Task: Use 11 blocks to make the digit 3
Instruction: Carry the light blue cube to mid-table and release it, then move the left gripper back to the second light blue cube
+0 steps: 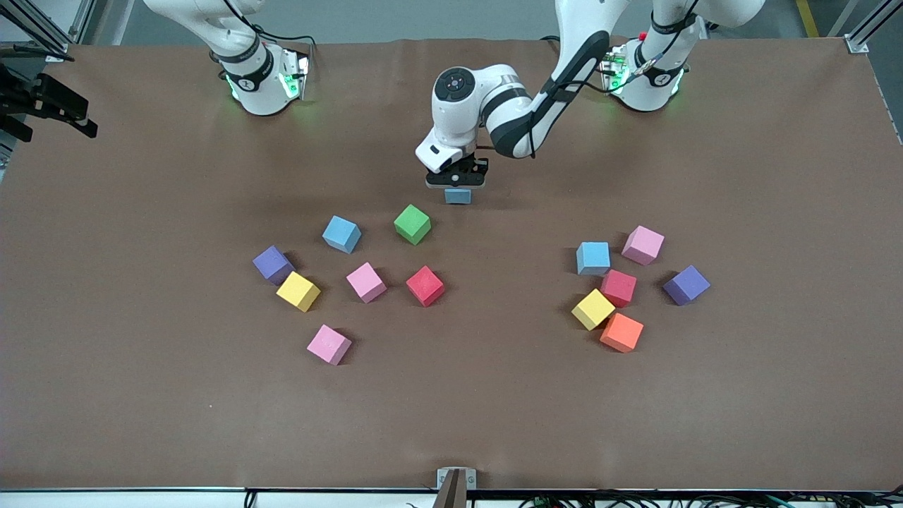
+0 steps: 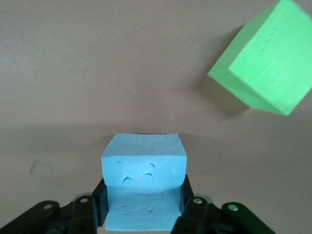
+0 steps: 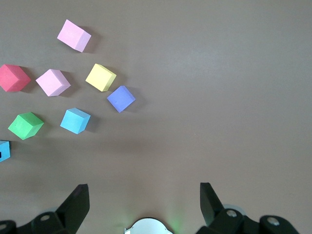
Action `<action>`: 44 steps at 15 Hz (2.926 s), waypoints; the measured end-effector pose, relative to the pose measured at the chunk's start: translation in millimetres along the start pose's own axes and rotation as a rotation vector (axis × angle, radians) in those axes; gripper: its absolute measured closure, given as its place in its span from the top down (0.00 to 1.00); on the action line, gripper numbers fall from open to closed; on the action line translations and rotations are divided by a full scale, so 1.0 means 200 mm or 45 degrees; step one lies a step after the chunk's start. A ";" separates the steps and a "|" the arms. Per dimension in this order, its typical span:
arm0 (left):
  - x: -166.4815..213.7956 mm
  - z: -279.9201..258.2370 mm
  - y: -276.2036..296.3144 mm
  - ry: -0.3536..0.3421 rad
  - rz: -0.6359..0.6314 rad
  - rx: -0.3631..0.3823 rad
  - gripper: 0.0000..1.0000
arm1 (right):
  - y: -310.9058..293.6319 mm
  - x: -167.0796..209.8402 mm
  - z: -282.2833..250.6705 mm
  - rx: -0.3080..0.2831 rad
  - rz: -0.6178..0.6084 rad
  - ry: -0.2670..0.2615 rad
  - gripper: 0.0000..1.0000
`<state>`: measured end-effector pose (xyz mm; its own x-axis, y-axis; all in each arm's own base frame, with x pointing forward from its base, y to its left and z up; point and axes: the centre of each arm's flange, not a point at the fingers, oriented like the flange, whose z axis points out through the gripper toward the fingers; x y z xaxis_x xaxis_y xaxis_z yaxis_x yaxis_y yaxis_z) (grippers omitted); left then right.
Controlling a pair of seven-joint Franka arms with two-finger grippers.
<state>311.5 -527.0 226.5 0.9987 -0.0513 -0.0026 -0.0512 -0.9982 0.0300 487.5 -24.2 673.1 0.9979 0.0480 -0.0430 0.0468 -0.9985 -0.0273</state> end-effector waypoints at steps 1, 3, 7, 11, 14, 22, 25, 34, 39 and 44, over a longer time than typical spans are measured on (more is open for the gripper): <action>0.00 0.00 0.01 0.003 0.004 -0.009 0.58 | 0.00 0.00 0.00 0.000 0.000 0.000 1.00; -0.01 0.03 0.02 0.016 0.034 -0.009 0.58 | 0.00 0.00 0.00 0.000 0.000 0.000 1.00; -0.01 0.06 0.03 0.019 0.052 -0.006 0.73 | 0.01 0.00 0.00 0.000 0.002 0.000 1.00; 0.04 0.00 0.05 0.034 0.038 -0.002 0.99 | 0.02 0.00 0.00 0.001 0.008 0.000 1.00; 0.17 -0.12 0.00 0.031 0.017 0.077 1.00 | 0.02 0.00 0.00 0.001 0.008 0.000 1.00; 0.75 -0.32 -0.63 0.054 -0.011 0.117 1.00 | 0.02 0.00 0.00 0.001 0.009 0.004 1.00; 0.81 -0.31 -0.90 0.025 0.014 0.156 1.00 | 0.02 0.00 0.00 0.001 0.020 0.001 1.00; 0.92 -0.19 -1.50 0.079 0.067 0.092 1.00 | 0.01 0.00 0.00 0.001 0.107 0.000 1.00; 0.87 -0.06 -1.53 0.065 0.062 0.061 1.00 | 0.00 0.00 0.00 0.001 0.107 0.000 1.00; 0.87 -0.02 -1.54 0.057 0.060 0.057 1.00 | 0.00 0.00 0.00 0.001 0.107 0.000 1.00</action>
<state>501.9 -227.6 220.2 0.9943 -0.0978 0.0427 -0.0972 -0.9951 -0.0154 487.5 -25.1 672.7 0.9983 -0.0363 -0.0454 -0.0374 -0.9990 -0.0241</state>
